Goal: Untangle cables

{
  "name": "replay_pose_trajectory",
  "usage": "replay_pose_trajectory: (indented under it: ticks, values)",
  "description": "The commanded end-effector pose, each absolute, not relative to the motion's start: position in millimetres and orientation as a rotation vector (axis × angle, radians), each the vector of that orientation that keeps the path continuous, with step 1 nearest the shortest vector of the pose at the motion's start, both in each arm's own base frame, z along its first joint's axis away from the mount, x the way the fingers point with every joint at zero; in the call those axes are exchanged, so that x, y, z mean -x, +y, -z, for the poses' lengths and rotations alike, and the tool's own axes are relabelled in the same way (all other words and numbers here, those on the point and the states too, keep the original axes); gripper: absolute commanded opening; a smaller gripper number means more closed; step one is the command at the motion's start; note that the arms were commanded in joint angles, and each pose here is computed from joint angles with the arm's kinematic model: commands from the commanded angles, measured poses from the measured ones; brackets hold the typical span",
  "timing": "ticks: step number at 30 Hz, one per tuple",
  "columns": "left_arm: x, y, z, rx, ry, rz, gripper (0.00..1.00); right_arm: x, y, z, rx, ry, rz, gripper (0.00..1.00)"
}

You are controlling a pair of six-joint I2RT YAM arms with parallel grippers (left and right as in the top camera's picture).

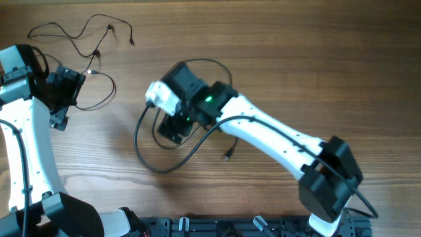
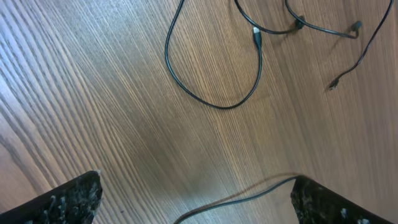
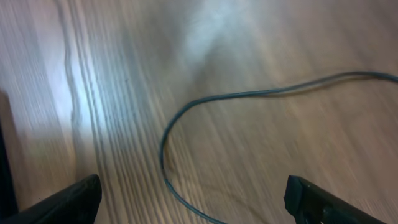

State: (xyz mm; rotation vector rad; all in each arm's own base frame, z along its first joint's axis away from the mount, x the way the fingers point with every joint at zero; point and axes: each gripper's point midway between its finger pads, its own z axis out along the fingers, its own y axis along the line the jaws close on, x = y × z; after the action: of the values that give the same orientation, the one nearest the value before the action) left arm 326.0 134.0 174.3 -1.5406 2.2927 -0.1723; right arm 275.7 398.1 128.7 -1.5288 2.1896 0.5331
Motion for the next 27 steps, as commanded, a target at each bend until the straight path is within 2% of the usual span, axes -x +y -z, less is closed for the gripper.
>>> replay_pose_trajectory:
  ticks: [1,3,6,11,13,17,18,19,20,22,25,27]
  values:
    - [-325,134,-173,1.568,2.282,0.203,1.0,-259,401,-69,1.723,2.203,-0.458,0.96]
    - [-325,134,-173,1.568,2.282,0.204,1.0,-250,402,-41,1.789,2.23,-0.443,0.95]
    - [-325,134,-173,1.568,2.282,0.204,1.0,-243,403,-28,1.83,2.236,-0.436,0.93]
    - [-325,134,-173,1.567,2.282,0.203,1.0,-233,389,1,1.872,2.305,-0.414,0.82]
    - [-325,134,-173,1.568,2.282,0.204,1.0,-230,385,5,1.878,2.321,-0.41,0.64]
    - [-325,134,-173,1.567,2.282,0.204,1.0,-227,378,10,1.888,2.349,-0.384,0.65]
    - [-325,134,-173,1.568,2.283,0.204,1.0,-227,375,13,1.89,2.357,-0.37,0.61]
    - [-325,134,-173,1.568,2.283,0.204,1.0,-226,373,14,1.891,2.361,-0.367,0.47]
    - [-325,134,-173,1.568,2.283,0.204,1.0,-228,375,13,1.846,2.39,-0.373,0.28]
    - [-323,131,-172,1.572,2.295,0.213,1.0,-234,385,5,1.726,2.441,-0.397,0.04]
    - [-326,111,-173,1.501,2.368,0.358,1.0,-243,405,-27,1.604,2.433,-0.488,0.04]
    - [-336,85,-180,1.267,2.464,0.521,1.0,-252,426,-76,1.515,2.35,-0.576,0.04]
